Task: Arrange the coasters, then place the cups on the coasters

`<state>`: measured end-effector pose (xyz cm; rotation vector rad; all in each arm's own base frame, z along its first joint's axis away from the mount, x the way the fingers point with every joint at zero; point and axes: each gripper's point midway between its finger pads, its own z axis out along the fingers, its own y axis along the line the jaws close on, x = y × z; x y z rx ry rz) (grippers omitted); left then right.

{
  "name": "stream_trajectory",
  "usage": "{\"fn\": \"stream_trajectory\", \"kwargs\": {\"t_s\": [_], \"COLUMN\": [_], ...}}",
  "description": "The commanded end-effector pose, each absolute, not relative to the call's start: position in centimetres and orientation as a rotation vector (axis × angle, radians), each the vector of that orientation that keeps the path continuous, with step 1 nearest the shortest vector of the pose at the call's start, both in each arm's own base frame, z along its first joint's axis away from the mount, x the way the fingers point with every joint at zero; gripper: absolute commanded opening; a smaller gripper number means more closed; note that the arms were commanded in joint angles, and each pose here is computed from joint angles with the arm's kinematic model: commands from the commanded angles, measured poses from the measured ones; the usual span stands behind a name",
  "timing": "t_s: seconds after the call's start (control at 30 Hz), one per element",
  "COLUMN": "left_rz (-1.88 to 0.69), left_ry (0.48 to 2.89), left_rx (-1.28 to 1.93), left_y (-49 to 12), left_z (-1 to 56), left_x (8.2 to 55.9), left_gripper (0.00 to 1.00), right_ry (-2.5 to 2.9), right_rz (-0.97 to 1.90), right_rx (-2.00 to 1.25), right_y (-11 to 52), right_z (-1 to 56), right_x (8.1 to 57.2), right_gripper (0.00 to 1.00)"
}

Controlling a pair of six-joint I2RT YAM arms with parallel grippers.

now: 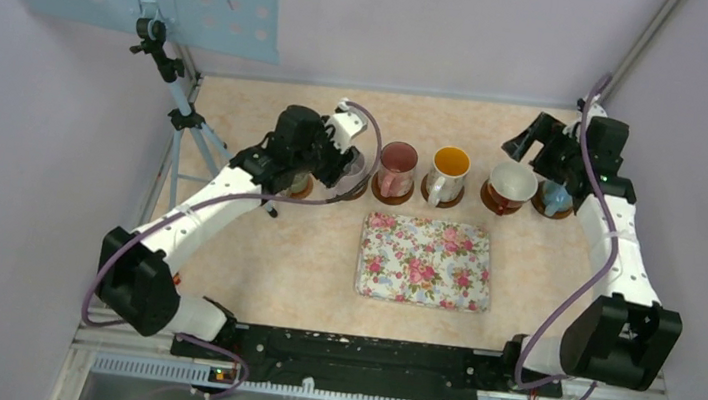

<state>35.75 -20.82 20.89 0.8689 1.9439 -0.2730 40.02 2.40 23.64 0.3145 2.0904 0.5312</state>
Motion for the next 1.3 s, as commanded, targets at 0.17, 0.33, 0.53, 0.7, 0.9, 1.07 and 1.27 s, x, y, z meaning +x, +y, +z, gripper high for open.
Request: {"fn": "stream_trajectory", "kwargs": {"t_s": [0.17, 0.33, 0.53, 0.7, 0.9, 1.07, 1.27], "left_rz": [-0.38, -0.45, -0.409, -0.463, -0.457, -0.34, -0.299], "left_ry": [1.925, 1.978, 2.125, 2.233, 2.351, 2.334, 2.321], "left_rx": [0.983, 1.039, 0.992, 0.96, 0.945, 0.839, 0.734], "left_y": [-23.8, -24.8, -23.5, -23.2, -22.1, -19.9, -17.9], "left_z": [24.5, 23.9, 22.3, 19.6, 18.5, 18.9, 19.9], "left_x": [36.8, 36.4, 35.9, 34.1, 32.3, 32.3, 32.7], "left_gripper": [0.9, 0.99, 0.99, 0.99, 0.99, 0.99, 0.99], "right_ry": [2.073, 2.079, 2.09, 2.048, 2.039, 2.006, 1.97], "right_rz": [0.504, 0.475, 0.468, 0.437, 0.371, 0.288, 0.283], "right_rx": [-0.114, -0.337, -0.39, -0.482, -0.464, -0.483, -0.49], "right_y": [7.2, 9.0, 9.9, 11.7, 10.9, 9.7, 9.8], "right_z": [26.5, 24.8, 22.2, 21.5, 21.0, 21.2, 22.5], "right_x": [37.5, 35.8, 33.7, 31.4, 29.8, 29.2, 29.3], "right_gripper": [0.92, 0.94, 0.95, 0.95, 0.95, 0.95, 0.95]}}
